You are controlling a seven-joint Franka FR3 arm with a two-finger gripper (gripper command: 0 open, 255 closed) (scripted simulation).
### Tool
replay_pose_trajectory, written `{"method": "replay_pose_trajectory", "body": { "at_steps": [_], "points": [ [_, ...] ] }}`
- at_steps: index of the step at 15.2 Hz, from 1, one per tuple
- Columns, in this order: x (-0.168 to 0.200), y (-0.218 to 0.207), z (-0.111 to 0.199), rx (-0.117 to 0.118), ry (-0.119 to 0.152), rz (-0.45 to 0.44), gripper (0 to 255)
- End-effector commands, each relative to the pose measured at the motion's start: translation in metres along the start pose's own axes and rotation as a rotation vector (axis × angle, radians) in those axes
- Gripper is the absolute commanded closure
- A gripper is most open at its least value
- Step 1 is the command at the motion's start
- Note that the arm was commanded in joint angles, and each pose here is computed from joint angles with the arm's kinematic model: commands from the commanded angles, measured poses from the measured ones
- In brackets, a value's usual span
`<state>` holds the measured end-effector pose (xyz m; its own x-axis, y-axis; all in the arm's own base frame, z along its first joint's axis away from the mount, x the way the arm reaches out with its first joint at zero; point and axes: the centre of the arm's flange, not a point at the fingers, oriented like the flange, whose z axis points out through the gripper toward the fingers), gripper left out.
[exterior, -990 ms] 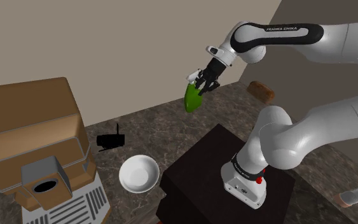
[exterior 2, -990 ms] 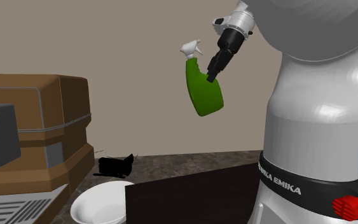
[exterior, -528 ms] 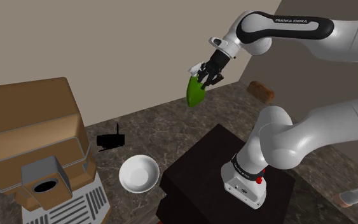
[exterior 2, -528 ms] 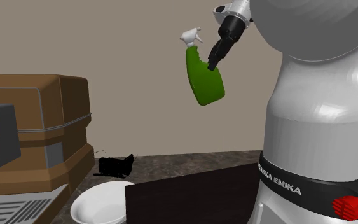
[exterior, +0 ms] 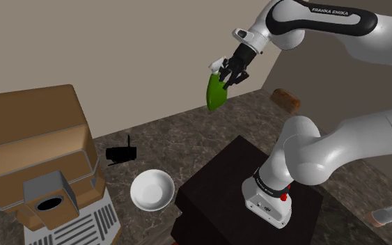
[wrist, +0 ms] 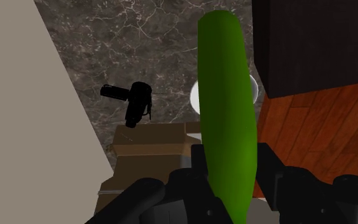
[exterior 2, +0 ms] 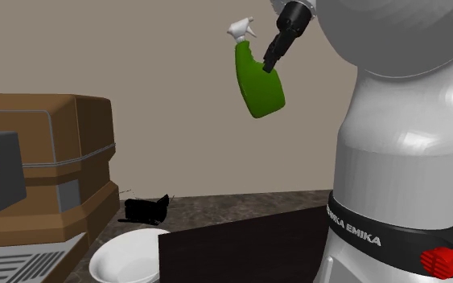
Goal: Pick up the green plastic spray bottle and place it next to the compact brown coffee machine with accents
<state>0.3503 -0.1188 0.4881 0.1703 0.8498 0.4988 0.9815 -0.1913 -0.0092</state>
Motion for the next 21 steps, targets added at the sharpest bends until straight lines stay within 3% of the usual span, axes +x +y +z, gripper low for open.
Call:
{"method": "replay_pose_trajectory", "body": {
  "at_steps": [1, 21],
  "points": [
    [0.005, 0.000, -0.010, 0.000, 0.000, 0.000, 255],
    [0.058, -0.001, -0.101, 0.000, 0.000, 0.000, 255]
  ]
}}
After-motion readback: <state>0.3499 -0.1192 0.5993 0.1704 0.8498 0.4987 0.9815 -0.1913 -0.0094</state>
